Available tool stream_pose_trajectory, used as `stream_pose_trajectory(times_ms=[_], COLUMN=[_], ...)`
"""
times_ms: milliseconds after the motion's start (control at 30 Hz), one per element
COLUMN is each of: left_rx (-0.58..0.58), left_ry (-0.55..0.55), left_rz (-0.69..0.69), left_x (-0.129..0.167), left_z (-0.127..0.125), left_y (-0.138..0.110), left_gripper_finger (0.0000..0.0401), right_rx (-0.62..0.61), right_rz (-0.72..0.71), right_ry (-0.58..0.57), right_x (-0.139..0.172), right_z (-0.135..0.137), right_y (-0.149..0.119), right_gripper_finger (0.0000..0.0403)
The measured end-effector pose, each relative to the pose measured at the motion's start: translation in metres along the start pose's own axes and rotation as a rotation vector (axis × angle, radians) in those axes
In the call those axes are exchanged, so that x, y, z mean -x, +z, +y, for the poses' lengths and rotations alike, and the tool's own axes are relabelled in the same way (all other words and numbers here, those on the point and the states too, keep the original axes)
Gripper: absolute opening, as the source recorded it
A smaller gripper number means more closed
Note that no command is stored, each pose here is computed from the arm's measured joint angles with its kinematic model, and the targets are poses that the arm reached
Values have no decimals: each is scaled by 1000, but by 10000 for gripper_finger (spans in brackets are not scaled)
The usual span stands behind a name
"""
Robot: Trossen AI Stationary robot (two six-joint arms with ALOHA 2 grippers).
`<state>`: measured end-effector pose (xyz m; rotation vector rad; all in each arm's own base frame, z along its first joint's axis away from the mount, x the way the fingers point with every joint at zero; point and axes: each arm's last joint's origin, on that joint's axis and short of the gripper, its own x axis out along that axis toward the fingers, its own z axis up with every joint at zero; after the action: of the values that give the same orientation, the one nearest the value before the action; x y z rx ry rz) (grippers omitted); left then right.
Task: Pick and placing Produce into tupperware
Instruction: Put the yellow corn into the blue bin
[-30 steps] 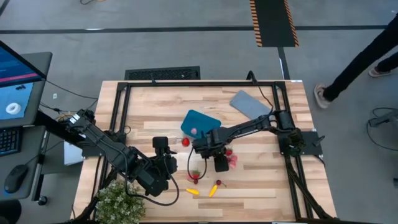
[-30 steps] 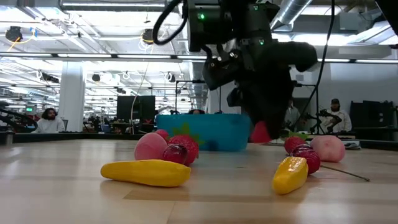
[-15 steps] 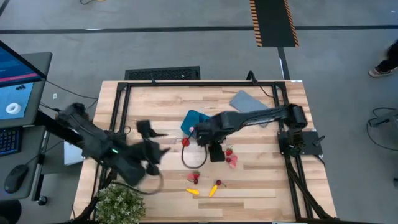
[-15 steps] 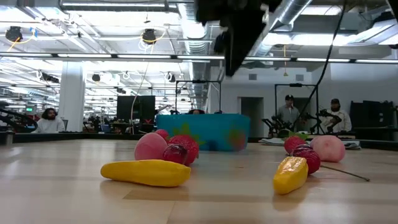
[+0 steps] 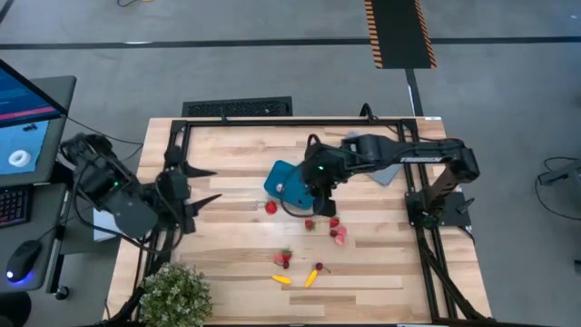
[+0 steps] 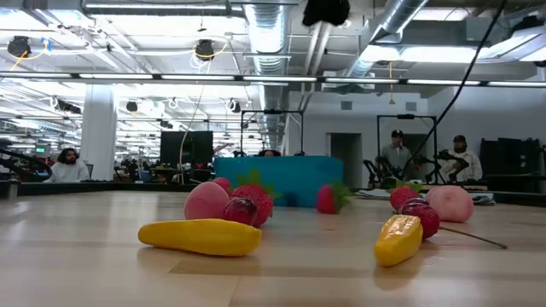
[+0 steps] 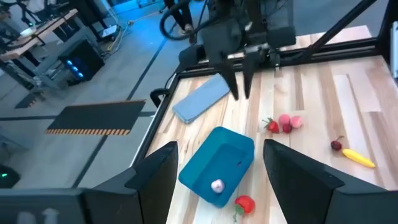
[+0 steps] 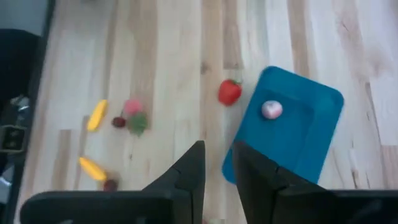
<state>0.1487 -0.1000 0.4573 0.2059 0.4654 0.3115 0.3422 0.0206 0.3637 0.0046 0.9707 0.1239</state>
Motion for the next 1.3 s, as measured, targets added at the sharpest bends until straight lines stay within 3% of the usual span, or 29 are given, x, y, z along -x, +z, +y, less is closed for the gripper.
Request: stream_pose_trajectory(times_ms=[200,367,667,767,867,1100,1300], left_rx=[-32,-18,-14,-16,-18,3,9], left_ry=[-83,-92,-94,-95,-102,-121,-166], left_rz=[44,48,44,43,39,12,20], left_x=[5,5,2,1,1,2,2], left_z=[1,0,-7,-9,-11,-14,-17], left_y=[-5,-5,-3,-3,-3,1,2], left_gripper_finger=[228,228,228,228,228,228,228], right_rx=[66,105,126,139,182,420,426], right_rz=[-128,-142,193,254,307,499,551], right_ry=[137,209,167,210,227,180,173], right_x=[22,13,-64,-85,-97,-127,-153], right_z=[49,94,126,136,143,150,154], right_y=[0,0,-22,-27,-33,-56,-64], right_gripper_finger=[134,162,221,231,230,212,207])
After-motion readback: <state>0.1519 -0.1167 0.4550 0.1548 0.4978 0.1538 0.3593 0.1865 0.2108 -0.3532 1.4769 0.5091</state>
